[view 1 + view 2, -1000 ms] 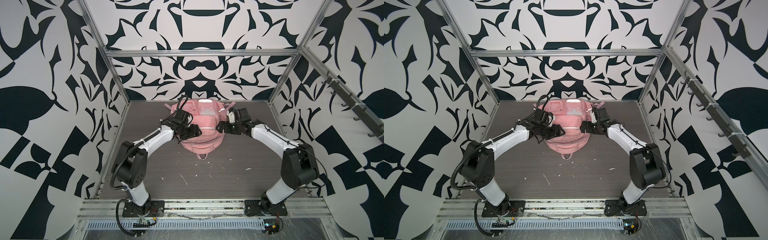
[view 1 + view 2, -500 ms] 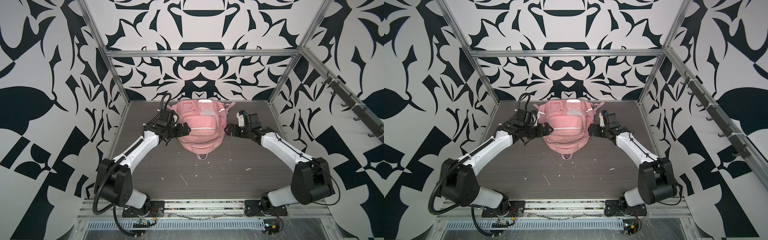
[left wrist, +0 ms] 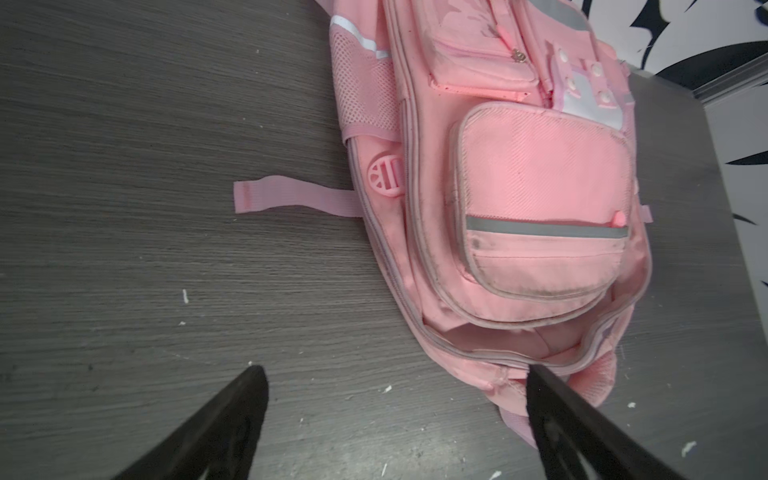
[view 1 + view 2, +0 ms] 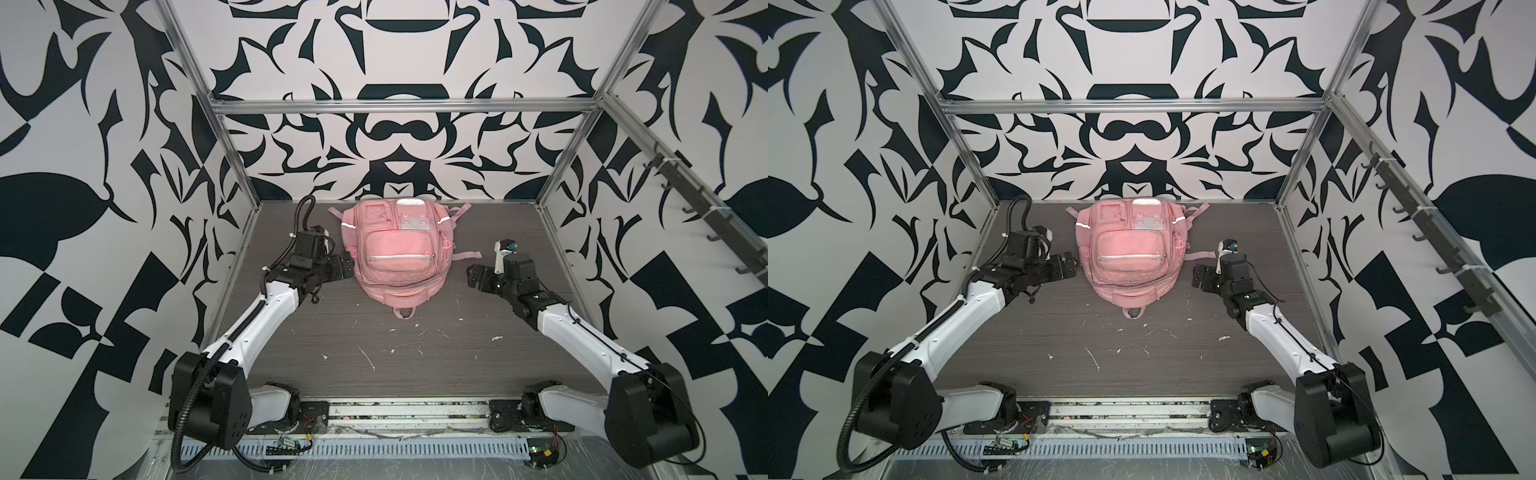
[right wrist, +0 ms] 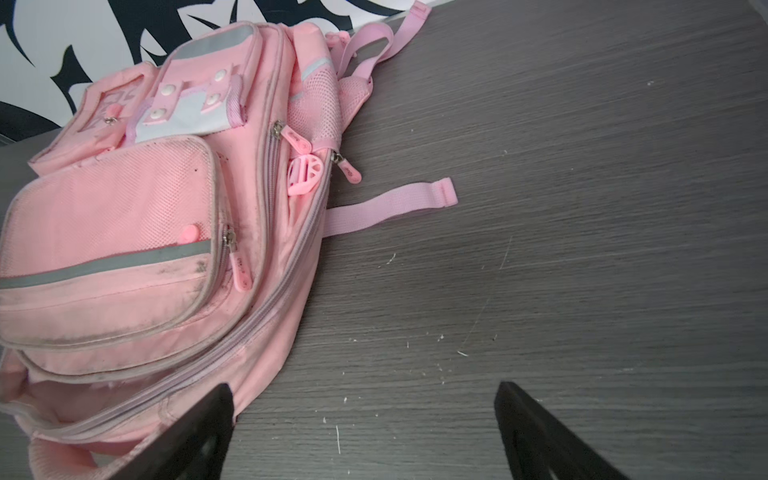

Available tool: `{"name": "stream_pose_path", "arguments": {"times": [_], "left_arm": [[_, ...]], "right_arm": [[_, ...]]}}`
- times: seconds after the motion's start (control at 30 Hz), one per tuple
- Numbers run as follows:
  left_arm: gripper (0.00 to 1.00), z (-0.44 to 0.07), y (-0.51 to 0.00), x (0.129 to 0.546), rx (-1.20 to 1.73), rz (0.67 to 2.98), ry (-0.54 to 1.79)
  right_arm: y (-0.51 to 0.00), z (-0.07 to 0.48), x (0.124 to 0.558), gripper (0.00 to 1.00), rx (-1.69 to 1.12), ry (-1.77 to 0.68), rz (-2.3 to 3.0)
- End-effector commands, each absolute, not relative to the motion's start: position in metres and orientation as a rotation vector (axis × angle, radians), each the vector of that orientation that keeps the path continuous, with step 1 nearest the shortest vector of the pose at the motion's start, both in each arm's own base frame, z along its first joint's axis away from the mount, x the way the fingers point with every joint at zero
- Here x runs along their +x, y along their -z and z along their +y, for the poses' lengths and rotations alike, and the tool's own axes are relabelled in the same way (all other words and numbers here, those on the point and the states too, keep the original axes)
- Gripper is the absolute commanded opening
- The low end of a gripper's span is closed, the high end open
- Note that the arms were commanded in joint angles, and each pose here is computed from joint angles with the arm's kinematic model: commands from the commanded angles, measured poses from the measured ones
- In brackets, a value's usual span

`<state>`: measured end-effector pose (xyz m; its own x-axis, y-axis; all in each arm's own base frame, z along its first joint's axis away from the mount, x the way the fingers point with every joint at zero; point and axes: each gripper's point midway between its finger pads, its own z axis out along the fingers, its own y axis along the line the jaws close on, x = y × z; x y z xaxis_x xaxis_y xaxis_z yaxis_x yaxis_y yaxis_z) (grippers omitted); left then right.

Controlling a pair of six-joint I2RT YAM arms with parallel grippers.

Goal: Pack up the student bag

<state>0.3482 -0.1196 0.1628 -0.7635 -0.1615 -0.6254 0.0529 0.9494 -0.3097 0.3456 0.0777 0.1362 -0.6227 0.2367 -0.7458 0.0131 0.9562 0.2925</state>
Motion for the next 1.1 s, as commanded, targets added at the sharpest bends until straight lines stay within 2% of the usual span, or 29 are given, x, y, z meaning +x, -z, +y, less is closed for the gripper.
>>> {"name": "stream_pose_path", "arguments": {"times": [0.0,0.17,0.27,0.5,0.8,1.07], "left_arm": [[0.99,-0.1,-0.164,0.351,-0.029,2.354,0.252],[0.99,-0.09,-0.173,0.351,0.05,2.167,0.189],[0.99,-0.08,-0.173,0.351,0.024,2.088,0.138],[0.99,-0.057,-0.15,0.351,0.006,2.106,-0.041],[0.99,-0.036,-0.147,0.35,0.01,1.981,-0.161],[0.99,-0.006,-0.126,0.362,-0.078,1.938,-0.127]], "right_arm": [[-0.166,0.07,0.357,1.0,0.186,-0.292,2.081],[-0.161,0.067,0.353,1.0,0.17,-0.268,2.079],[-0.16,0.082,0.35,1.0,0.075,-0.341,2.054],[-0.164,0.086,0.346,0.99,-0.005,-0.344,2.017],[-0.158,0.071,0.343,0.99,-0.003,-0.224,1.998],[-0.144,0.057,0.343,1.0,0.018,-0.124,2.015]]}}
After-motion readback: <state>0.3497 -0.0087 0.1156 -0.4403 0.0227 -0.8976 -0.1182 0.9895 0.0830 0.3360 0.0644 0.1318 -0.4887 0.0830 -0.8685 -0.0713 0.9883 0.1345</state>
